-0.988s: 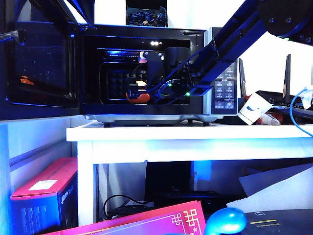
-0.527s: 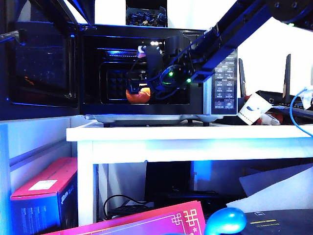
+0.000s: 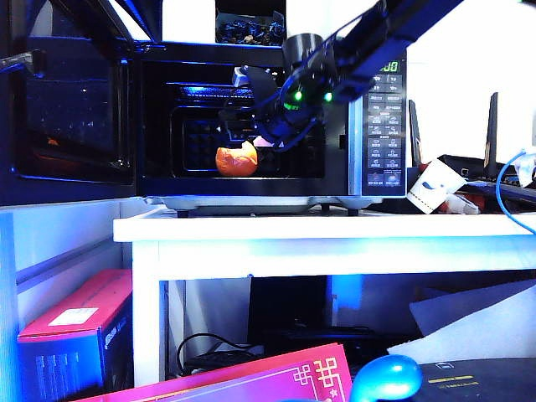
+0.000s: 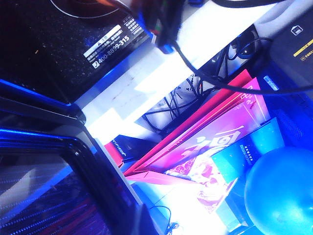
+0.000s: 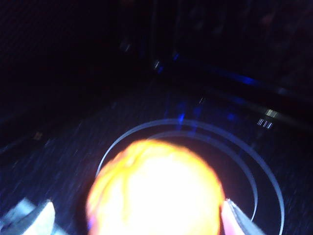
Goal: Open the microwave door, place the orange inside the microwave, then close the microwave door.
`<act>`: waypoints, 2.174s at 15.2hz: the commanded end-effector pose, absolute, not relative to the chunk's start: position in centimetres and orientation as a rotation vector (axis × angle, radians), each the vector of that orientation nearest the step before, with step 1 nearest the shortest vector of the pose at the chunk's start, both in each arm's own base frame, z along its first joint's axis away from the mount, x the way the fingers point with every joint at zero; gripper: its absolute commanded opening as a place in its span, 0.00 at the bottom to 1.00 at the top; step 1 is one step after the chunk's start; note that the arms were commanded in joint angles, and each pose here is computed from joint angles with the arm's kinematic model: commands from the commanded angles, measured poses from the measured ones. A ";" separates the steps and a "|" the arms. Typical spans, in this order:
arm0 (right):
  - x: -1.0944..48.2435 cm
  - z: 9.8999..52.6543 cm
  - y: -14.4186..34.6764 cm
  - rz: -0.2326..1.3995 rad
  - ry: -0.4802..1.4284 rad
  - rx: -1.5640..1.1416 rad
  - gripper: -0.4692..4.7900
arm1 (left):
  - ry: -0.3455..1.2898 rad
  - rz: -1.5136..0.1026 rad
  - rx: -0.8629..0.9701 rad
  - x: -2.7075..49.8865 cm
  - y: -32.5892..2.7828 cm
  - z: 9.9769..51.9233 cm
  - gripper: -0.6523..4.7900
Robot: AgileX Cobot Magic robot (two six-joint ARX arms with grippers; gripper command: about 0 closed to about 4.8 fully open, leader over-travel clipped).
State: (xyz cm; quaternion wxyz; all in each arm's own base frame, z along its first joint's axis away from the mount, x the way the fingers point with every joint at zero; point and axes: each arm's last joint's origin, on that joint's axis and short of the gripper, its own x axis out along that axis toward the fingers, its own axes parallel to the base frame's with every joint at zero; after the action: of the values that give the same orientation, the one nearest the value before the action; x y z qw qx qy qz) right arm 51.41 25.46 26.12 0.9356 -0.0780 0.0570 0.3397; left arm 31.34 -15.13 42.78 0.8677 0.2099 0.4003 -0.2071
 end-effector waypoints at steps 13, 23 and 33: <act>48.1 27.4 27.5 0.808 0.297 -0.276 1.00 | 0.799 -0.426 0.430 31.4 -15.0 43.3 0.11; 46.3 29.5 26.4 0.819 0.400 -0.335 1.00 | 0.795 -0.418 0.425 31.5 -14.7 43.3 0.11; 41.0 39.8 23.3 0.748 0.294 -0.334 0.56 | 0.519 -0.402 0.355 26.8 -12.5 49.2 0.11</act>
State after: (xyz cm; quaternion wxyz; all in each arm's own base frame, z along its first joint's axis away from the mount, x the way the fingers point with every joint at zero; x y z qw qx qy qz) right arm 41.42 23.49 38.56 0.9003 -0.1637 0.1662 0.3675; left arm 27.48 -12.87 48.50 0.9261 0.1764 0.2673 -0.1992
